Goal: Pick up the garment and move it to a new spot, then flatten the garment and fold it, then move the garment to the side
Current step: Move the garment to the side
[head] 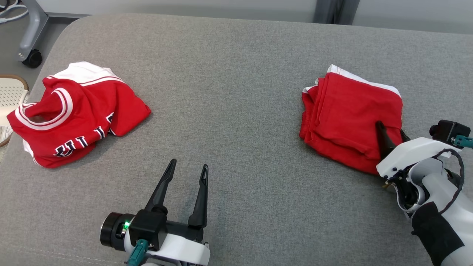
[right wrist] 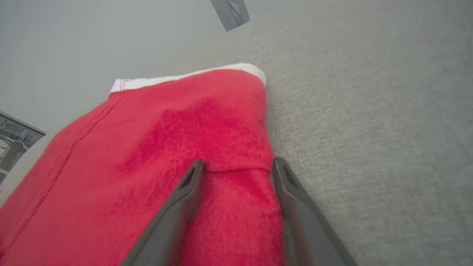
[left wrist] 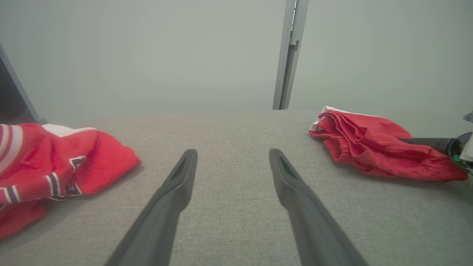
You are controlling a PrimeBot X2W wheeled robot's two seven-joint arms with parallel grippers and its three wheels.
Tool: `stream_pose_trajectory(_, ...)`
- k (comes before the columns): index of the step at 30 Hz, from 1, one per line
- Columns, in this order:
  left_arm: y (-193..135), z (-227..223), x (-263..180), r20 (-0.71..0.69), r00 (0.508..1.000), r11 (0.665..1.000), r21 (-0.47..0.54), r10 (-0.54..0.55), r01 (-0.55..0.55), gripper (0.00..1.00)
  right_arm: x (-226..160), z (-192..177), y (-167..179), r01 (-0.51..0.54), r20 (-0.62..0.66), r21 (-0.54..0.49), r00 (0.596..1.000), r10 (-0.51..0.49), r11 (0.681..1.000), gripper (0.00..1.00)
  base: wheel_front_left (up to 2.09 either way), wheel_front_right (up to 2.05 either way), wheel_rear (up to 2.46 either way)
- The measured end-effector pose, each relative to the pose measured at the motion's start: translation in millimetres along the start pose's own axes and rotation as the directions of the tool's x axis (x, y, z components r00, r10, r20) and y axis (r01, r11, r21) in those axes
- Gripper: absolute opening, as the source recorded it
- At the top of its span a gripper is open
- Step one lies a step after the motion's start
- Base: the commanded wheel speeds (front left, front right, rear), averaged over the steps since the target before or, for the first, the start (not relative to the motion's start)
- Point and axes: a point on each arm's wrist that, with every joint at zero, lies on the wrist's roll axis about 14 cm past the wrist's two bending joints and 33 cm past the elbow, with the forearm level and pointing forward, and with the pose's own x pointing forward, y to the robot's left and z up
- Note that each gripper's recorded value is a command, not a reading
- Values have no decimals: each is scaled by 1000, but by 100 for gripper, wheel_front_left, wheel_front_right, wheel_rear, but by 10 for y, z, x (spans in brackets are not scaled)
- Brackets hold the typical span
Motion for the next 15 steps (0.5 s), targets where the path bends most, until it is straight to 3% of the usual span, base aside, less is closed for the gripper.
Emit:
stream_pose_trajectory(1, 1, 6, 8, 2, 1000, 1000, 0, 0, 0, 100, 2, 1, -2, 0, 1, -9, 1000, 0, 1000, 18, 0, 0, 0)
stream_pose_trajectory(2, 2, 16, 19, 5, 1000, 1000, 1, -1, 1, 100, 1, 3, -2, -1, 4, -19, 1000, 1, 1000, 0, 0, 0, 0)
stream_pose_trajectory(8, -2, 33, 35, 11, 1000, 1000, 3, -3, 3, 100, 15, 91, 47, -34, 20, -141, 999, 37, 989, 0, 0, 0, 0)
stream_pose_trajectory(15, -77, 44, 89, 19, 999, 1000, 7, -28, 28, 100, 73, 495, 151, -76, 86, -324, 990, 109, 943, 0, 0, 0, 0)
